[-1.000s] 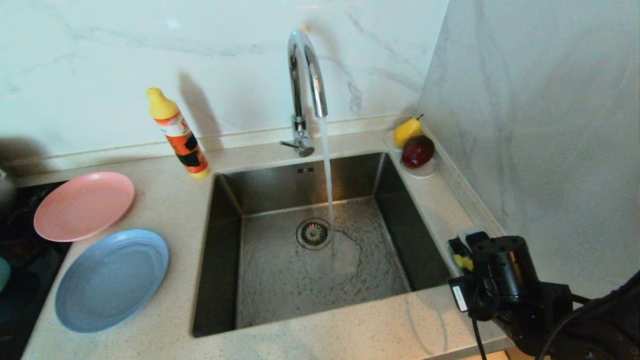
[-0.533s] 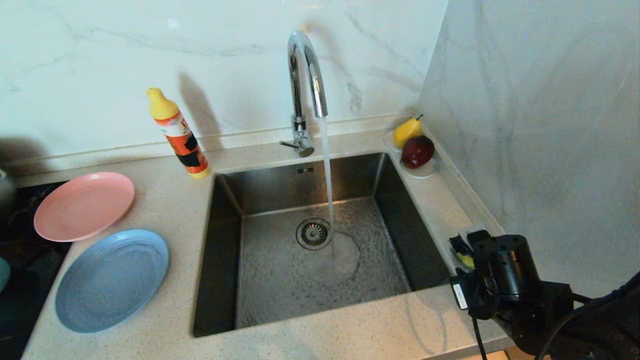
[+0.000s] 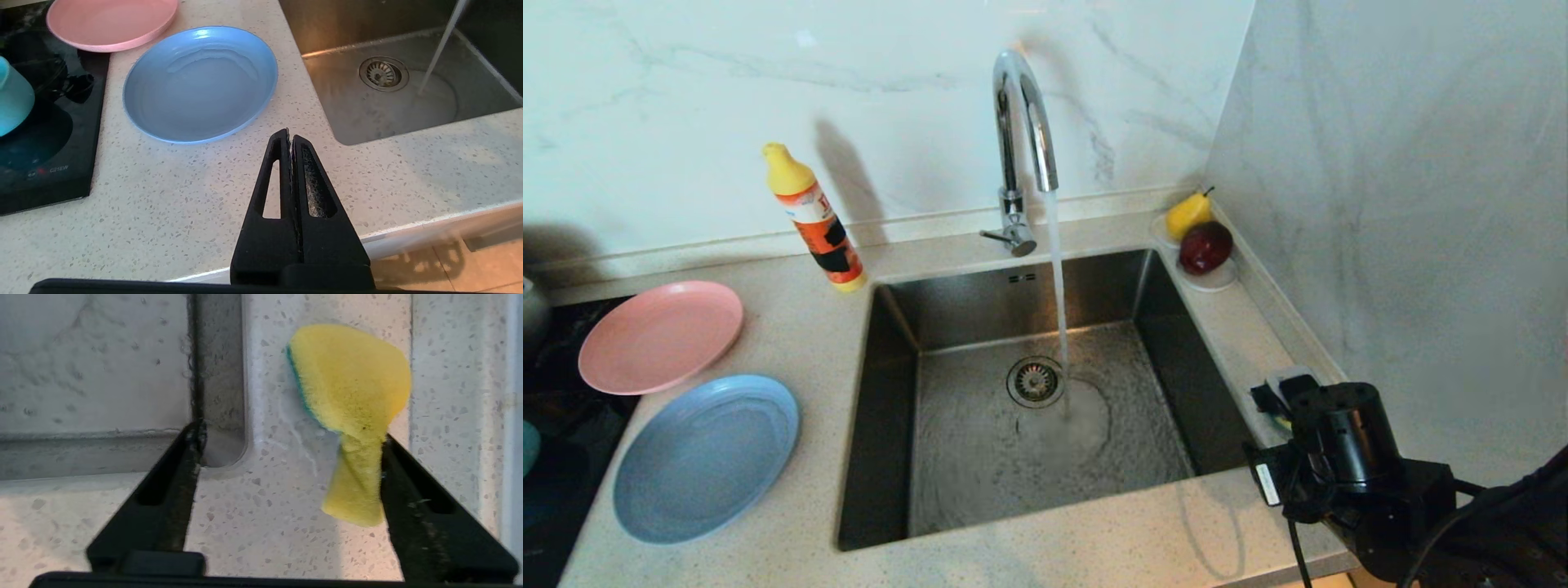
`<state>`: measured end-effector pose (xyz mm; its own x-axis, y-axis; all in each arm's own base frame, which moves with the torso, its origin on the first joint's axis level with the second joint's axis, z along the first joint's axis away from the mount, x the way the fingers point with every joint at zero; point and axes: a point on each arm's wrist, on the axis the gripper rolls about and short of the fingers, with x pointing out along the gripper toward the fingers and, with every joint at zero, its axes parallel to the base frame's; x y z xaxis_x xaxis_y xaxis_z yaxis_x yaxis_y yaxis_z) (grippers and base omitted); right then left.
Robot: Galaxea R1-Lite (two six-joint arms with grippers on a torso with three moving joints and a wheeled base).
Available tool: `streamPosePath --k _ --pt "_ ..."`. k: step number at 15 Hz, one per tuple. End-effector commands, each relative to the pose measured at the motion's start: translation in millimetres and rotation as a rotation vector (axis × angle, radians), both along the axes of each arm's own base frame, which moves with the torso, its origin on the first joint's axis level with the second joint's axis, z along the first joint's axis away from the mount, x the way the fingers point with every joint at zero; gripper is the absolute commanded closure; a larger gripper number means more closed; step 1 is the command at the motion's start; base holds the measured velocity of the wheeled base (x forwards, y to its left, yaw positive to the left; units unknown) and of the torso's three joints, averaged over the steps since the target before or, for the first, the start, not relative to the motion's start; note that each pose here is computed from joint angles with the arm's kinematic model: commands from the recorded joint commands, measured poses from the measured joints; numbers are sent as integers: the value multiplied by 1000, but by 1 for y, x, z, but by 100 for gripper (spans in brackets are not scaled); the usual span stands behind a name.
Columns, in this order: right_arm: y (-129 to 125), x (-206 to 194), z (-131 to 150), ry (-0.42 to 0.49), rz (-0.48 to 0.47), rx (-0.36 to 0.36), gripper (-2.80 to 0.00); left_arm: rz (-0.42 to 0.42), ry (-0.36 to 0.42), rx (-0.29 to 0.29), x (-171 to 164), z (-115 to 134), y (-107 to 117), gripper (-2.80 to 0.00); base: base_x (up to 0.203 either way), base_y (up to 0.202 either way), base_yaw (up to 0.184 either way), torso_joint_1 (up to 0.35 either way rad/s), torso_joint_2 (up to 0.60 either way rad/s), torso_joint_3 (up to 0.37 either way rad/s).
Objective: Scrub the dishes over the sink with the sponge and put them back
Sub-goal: Put down the sponge, then turn off the faucet
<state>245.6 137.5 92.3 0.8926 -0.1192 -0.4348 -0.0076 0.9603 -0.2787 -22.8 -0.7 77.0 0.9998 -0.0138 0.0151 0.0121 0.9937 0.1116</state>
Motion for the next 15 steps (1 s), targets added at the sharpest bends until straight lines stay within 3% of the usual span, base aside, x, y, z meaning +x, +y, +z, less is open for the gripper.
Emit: streamPosePath --k 1,15 --pt "0 -1 5 -20 -1 13 -280 0 20 0 1 -5 0 0 0 0 0 0 0 0" --pt "3 5 9 -50 -63 142 -280 0 20 0 1 -5 0 0 0 0 0 0 0 0"
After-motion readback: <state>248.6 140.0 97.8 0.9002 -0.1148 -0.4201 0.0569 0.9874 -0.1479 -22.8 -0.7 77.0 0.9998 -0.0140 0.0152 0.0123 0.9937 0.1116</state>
